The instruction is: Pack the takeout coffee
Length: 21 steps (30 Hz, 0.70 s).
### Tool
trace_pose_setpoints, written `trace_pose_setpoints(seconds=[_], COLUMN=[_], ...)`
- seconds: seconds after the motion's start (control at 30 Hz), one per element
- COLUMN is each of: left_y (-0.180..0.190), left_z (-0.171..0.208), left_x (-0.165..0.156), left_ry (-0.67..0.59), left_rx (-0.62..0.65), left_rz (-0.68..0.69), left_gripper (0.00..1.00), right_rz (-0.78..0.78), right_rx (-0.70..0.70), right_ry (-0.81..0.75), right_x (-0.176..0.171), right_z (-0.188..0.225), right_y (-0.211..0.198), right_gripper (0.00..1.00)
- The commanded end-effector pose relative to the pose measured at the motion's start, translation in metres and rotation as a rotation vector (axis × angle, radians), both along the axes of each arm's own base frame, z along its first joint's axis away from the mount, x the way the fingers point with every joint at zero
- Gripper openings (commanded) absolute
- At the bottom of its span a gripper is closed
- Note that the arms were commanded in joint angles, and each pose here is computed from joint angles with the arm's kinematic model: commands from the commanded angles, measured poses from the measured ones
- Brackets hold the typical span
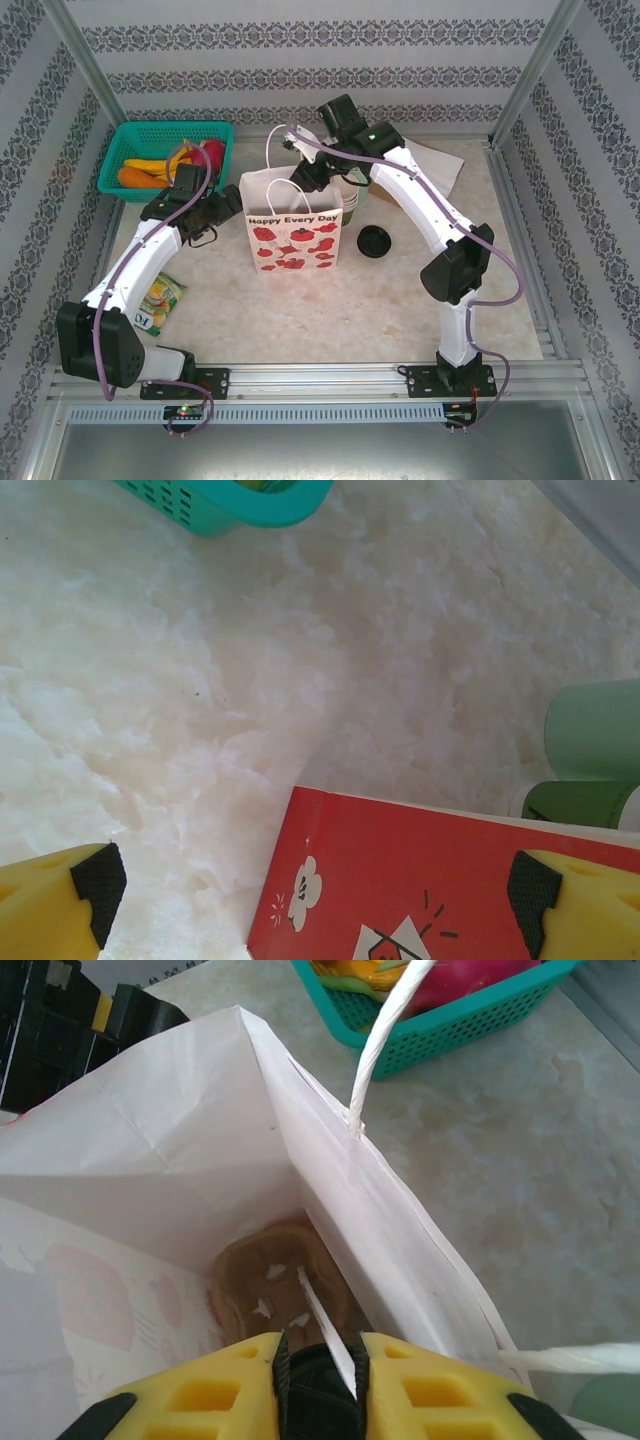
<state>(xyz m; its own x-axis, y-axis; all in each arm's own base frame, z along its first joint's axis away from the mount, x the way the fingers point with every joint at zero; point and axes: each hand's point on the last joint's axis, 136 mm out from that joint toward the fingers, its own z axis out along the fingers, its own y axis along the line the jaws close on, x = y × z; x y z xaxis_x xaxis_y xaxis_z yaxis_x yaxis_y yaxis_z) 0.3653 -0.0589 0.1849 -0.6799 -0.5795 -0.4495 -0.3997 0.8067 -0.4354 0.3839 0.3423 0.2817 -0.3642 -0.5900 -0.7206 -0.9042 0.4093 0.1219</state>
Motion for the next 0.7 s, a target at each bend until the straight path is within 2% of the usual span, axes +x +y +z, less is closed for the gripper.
trace_pose_setpoints(seconds=[0.0,0.2,0.33,0.43,0.53,0.67], left_y=[0.003,0.001,0.007,0.014,0.011,0.004], left_z=[0.004,0.01,0.022,0.035,0.052,0.068], left_x=[0.001,0.002,-0.002,-0.005,-0.006,-0.006], left_ry=[-0.001,-0.024,-0.065,-0.125,-0.206,-0.274], left_rx=[0.011,0.003,0.016,0.026,0.013,-0.004], left_rz=[-0.007,-0.013,0.017,0.05,0.021,-0.024], left_gripper=[1.0,1.0,1.0,1.0,1.0,1.0], right_rz=[0.004,-0.123,-0.295,-0.504,-0.769,-1.13], right_rx=[0.011,0.068,0.095,0.086,0.115,0.09], right_ry=[-0.051,-0.086,-0.073,-0.076,-0.044,0.084], right_x=[-0.011,-0.012,-0.004,0.011,0.028,0.035], right_z=[0.026,0.064,0.077,0.072,0.056,0.005], right_y=[-0.003,-0.021,-0.056,-0.102,-0.163,-0.256], right_gripper=[0.3,0.39,0.48,0.53,0.59,0.65])
